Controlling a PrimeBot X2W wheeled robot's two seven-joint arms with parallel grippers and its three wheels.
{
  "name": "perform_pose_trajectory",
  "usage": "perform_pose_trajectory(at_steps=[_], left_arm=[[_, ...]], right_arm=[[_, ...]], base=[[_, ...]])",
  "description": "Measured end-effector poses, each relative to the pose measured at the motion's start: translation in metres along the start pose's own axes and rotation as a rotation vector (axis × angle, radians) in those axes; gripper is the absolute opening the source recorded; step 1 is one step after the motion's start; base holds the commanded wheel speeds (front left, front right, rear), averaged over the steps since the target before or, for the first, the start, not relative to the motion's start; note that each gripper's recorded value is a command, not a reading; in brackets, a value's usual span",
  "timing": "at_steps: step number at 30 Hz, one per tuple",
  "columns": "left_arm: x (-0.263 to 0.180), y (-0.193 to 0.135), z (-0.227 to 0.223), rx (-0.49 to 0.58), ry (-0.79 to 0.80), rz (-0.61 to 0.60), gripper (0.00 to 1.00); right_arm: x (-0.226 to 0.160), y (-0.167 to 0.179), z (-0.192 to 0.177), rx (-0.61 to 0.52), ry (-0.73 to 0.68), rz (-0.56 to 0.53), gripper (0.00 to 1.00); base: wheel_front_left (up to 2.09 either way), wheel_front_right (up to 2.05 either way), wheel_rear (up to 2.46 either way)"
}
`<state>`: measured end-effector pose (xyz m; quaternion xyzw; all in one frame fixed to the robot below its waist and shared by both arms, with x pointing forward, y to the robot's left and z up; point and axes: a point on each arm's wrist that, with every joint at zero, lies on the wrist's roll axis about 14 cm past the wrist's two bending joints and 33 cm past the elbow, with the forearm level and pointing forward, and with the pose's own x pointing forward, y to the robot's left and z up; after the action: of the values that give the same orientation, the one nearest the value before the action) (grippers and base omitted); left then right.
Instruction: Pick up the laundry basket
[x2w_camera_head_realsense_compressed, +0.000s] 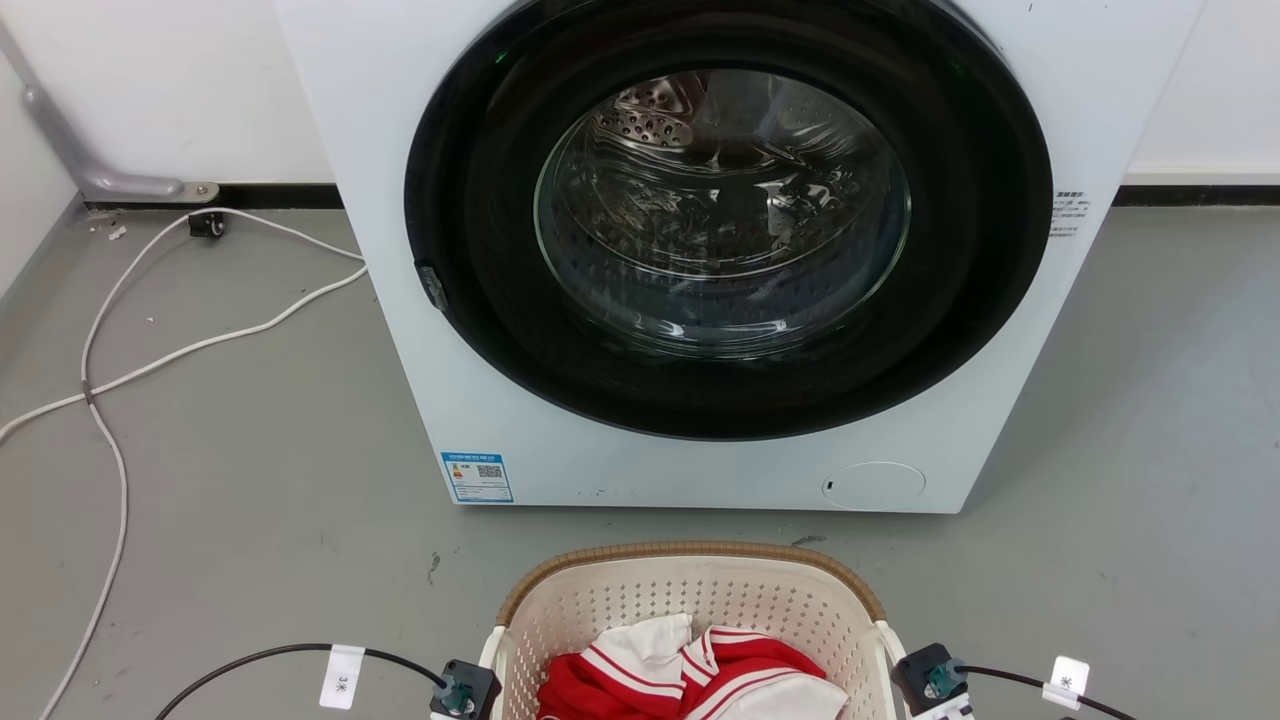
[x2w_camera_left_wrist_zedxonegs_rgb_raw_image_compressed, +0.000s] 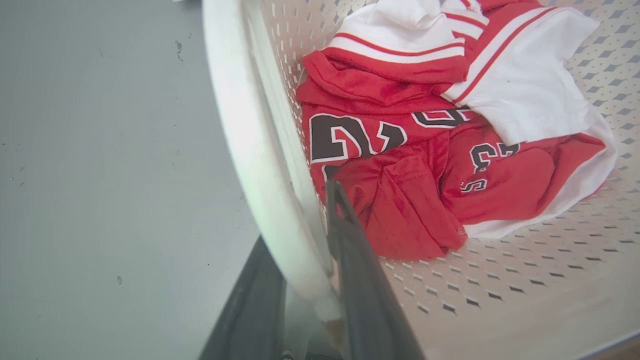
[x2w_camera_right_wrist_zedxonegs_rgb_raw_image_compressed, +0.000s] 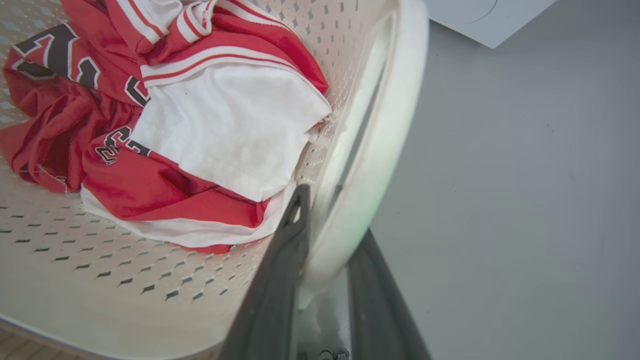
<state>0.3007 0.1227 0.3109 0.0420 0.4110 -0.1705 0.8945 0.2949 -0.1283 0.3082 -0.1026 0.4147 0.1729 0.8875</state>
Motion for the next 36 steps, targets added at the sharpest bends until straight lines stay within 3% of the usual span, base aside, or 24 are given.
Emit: perform_pose_trajectory(at_steps=[36], left_arm=[[0.0005,-0.0003,-0.0015,0.0,0.007,-0.003,0.0]], right_arm=[[-0.0002,0.0003,-0.0018,0.009,0.005,0.001,0.0]], base=[[0.0,0.0,0.0]])
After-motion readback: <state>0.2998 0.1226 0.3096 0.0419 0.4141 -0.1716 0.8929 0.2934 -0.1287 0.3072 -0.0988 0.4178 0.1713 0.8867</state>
